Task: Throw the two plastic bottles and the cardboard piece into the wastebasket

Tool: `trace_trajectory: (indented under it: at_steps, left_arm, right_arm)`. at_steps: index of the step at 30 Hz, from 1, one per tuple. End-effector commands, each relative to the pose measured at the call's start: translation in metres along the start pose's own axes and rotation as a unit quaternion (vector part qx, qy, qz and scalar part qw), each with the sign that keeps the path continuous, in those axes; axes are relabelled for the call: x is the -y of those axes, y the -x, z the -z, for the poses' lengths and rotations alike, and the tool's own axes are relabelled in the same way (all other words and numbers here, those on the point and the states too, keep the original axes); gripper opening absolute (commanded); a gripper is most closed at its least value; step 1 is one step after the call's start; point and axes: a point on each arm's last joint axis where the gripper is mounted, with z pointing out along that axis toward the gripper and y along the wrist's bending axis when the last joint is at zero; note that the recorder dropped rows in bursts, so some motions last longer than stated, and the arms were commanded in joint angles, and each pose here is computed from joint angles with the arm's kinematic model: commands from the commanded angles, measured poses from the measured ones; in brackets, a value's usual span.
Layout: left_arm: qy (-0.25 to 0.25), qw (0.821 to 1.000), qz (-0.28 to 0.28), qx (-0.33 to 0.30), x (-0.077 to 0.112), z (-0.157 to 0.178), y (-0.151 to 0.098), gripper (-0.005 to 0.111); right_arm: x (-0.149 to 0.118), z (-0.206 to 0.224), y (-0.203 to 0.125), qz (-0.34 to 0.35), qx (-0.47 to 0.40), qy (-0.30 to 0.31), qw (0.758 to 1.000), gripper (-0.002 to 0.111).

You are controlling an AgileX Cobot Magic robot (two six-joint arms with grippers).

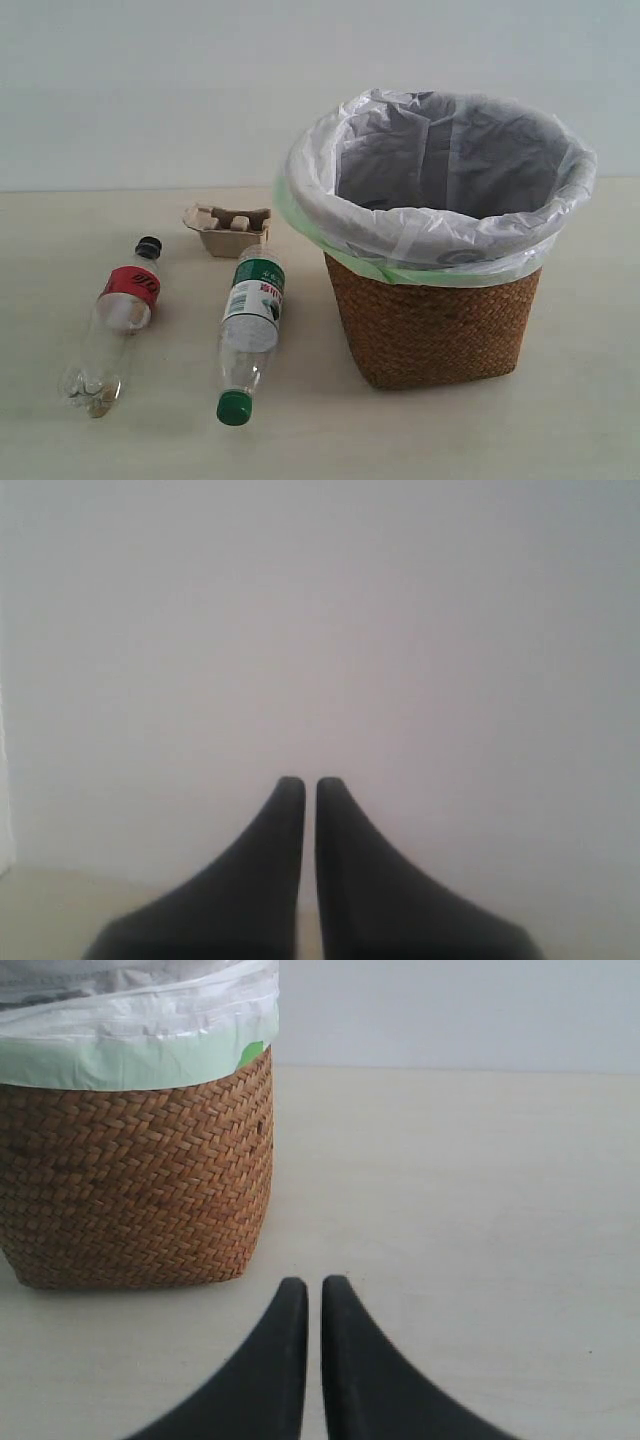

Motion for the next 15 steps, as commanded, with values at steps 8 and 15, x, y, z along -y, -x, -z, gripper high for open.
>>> trace_trajectory:
  at_steps: [8,15]
  left_arm:
    - [-0.098,0.941,-0.004,-0.324,0.020,-0.116,-0.098,0.074]
    - [-0.128,0.881,-0.003,-0.456,0.022,-0.154,-0.165,0.087]
  right_arm:
    - [0.000,0.001,0.001,0.006,0.008,-0.001,1.000,0.002]
    - [0.000,0.001,0.001,0.006,0.008,-0.001,1.000,0.002]
